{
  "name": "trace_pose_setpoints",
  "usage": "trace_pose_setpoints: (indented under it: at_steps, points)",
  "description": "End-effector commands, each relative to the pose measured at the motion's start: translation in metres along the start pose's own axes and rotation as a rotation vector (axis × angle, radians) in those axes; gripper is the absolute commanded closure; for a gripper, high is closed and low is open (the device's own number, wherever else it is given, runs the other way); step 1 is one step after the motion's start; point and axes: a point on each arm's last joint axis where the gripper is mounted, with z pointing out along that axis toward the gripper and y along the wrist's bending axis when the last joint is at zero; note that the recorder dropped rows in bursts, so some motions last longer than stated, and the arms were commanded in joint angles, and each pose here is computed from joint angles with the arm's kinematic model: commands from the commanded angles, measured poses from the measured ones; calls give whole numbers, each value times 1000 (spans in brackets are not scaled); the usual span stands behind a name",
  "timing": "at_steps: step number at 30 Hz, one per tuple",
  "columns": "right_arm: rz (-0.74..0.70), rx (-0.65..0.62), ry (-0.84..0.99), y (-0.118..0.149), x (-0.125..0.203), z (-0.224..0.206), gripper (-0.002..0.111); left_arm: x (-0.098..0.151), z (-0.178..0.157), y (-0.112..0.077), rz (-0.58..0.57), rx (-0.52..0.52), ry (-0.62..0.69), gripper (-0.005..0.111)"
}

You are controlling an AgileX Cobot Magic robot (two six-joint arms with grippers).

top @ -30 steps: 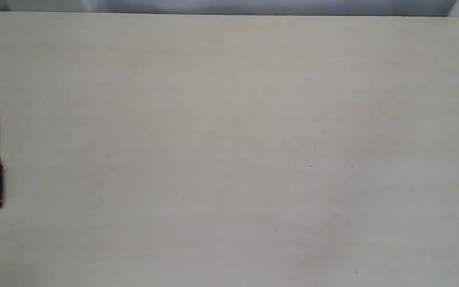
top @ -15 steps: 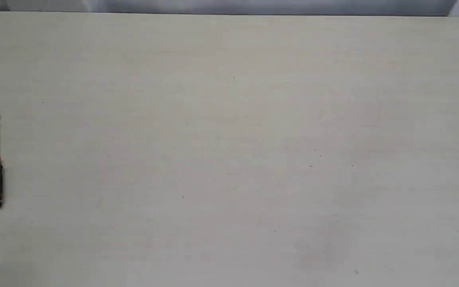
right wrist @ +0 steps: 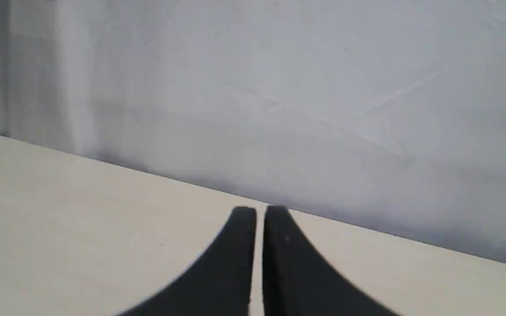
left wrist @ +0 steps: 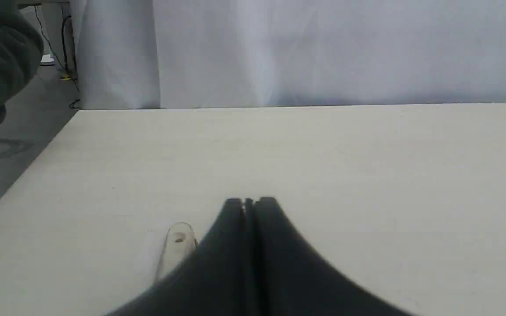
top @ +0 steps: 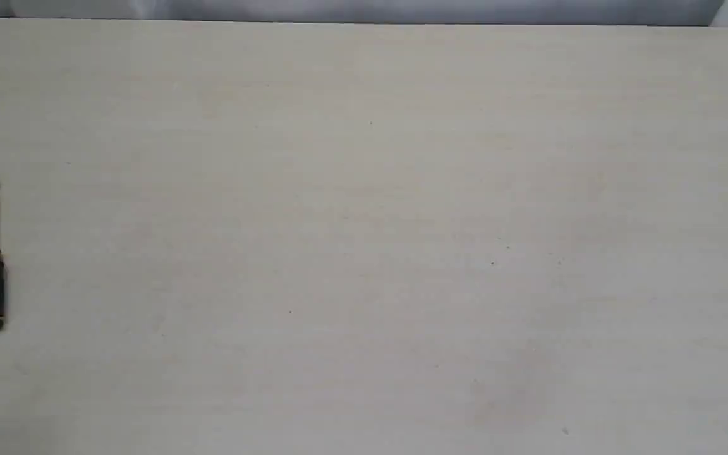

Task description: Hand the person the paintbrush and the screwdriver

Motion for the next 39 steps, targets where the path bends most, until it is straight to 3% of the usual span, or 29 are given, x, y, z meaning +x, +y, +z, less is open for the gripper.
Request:
trace_pose_setpoints:
  at_steps: [1, 12, 39]
  points:
    - [-8, 130, 6, -9, 1, -1, 104, 0, 0, 0, -2, 2, -4, 107]
    - [-27, 350, 31, -19, 2, -5, 104, 0, 0, 0, -3, 3, -4, 107]
    - [-28, 342, 33, -18, 3, -5, 104, 0, 0, 0, -4, 3, -3, 107]
